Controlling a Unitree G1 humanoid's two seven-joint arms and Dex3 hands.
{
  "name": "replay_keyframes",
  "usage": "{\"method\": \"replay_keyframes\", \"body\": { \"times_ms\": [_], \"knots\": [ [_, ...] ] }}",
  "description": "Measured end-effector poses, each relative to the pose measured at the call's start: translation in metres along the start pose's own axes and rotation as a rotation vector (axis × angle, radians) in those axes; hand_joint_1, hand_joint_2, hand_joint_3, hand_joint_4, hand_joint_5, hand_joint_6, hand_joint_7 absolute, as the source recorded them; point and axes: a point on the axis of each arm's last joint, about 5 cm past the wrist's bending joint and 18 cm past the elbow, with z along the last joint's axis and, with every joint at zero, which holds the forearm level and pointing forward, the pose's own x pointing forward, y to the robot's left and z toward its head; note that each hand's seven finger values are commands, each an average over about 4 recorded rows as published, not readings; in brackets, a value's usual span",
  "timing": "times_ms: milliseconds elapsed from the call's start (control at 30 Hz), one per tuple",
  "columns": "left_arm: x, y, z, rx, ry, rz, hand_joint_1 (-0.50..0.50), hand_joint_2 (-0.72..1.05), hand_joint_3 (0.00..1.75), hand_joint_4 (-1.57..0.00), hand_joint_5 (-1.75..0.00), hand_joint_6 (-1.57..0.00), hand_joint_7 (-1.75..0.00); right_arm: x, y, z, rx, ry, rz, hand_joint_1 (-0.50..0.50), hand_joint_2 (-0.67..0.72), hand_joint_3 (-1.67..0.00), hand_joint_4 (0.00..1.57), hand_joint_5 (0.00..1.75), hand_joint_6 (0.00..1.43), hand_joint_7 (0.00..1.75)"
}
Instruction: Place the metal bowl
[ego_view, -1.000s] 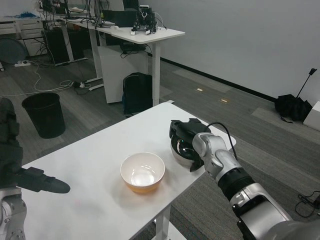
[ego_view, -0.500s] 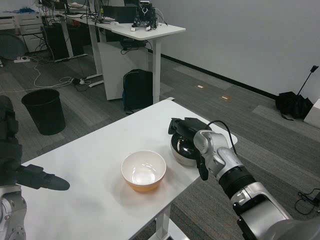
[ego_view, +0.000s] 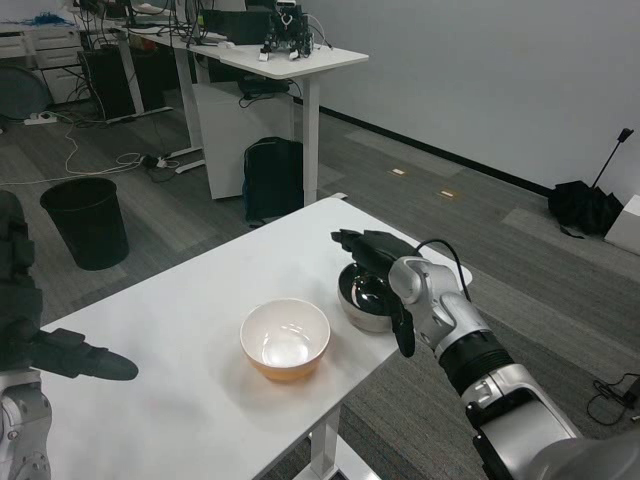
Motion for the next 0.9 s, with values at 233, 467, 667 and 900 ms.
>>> {"method": "replay_keyframes", "body": {
  "times_ms": [233, 467, 667, 900],
  "knots": [
    [0.000, 0.000, 0.000, -0.003, 0.001, 0.003, -0.50, -0.72, 0.02, 0.00, 0.00, 0.00, 0.00, -0.002, 0.000, -0.001, 0.080, -0.077, -0.078, -0.46, 0.72, 0.00, 0.00, 0.00, 0.00, 0.00],
    [0.000, 0.000, 0.000, -0.003, 0.001, 0.002, -0.50, -0.72, 0.04, 0.00, 0.00, 0.00, 0.00, -0.004, -0.002, -0.001, 0.121, -0.132, -0.161, -0.46, 0.72, 0.00, 0.00, 0.00, 0.00, 0.00],
    [0.000, 0.000, 0.000, -0.003, 0.002, 0.001, -0.50, -0.72, 0.02, 0.00, 0.00, 0.00, 0.00, -0.010, -0.016, 0.007, 0.151, -0.198, -0.247, -0.46, 0.72, 0.00, 0.00, 0.00, 0.00, 0.00],
    [0.000, 0.001, 0.000, -0.004, 0.001, 0.002, -0.50, -0.72, 0.02, 0.00, 0.00, 0.00, 0.00, -0.023, -0.035, 0.005, 0.400, -0.323, -0.390, -0.46, 0.72, 0.00, 0.00, 0.00, 0.00, 0.00]
  ]
}}
